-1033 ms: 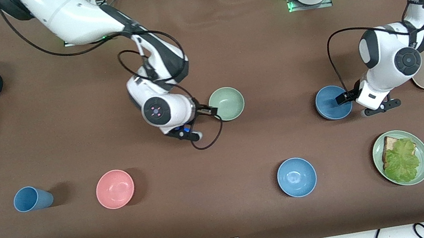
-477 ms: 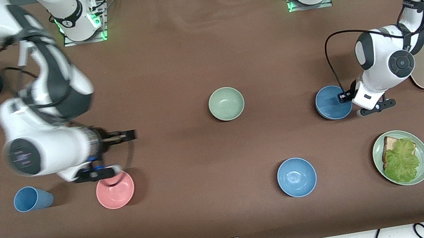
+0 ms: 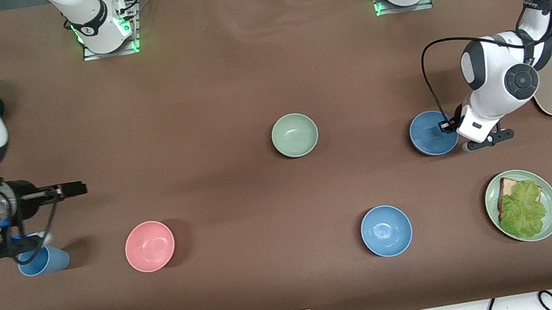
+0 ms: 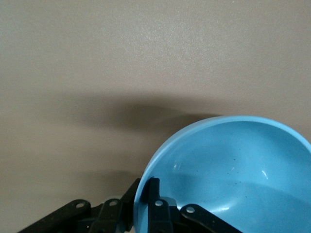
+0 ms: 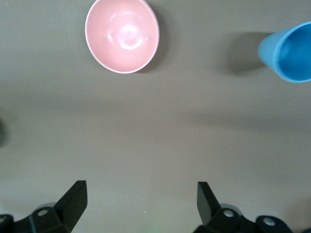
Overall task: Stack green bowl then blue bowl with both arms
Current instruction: 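Release the green bowl and withdraw the right gripper while the left lifts the blue bowl, then carry the blue bowl with the left gripper onto the green bowl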
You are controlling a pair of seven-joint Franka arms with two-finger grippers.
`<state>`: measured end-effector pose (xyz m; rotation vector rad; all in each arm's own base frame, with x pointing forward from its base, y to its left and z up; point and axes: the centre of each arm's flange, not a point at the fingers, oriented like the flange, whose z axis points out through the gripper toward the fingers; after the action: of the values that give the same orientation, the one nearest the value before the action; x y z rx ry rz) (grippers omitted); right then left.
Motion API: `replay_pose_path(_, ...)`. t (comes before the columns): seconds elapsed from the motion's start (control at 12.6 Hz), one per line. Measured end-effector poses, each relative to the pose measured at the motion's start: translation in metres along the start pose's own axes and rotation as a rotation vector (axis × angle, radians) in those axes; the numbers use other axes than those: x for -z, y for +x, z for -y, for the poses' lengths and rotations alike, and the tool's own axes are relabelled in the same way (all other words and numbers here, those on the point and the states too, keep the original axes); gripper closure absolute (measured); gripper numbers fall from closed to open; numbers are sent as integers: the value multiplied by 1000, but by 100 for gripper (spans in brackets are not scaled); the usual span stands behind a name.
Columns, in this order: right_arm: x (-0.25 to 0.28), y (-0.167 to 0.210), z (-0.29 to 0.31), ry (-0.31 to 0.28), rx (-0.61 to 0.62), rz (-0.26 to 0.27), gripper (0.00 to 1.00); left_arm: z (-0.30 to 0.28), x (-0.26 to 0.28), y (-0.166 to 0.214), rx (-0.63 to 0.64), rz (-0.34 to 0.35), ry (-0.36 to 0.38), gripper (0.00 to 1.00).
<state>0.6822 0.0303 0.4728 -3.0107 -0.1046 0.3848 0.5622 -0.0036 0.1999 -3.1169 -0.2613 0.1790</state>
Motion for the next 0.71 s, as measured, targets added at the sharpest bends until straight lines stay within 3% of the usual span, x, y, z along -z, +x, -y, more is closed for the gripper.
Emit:
replay_pose_path(0.32, 57, -39, -27, -36, 0, -75, 0, -19, 44, -7, 20, 30, -72, 91)
replay_pose_path(0.56, 61, -54, -26, -60, -5, -70, 0, -84, 77, -26, -7, 33, -186, 91)
replay_pose_path(0.71, 73, -63, -29, -97, -16, -100, 0, -137, 82, -40, -45, 44, -254, 91)
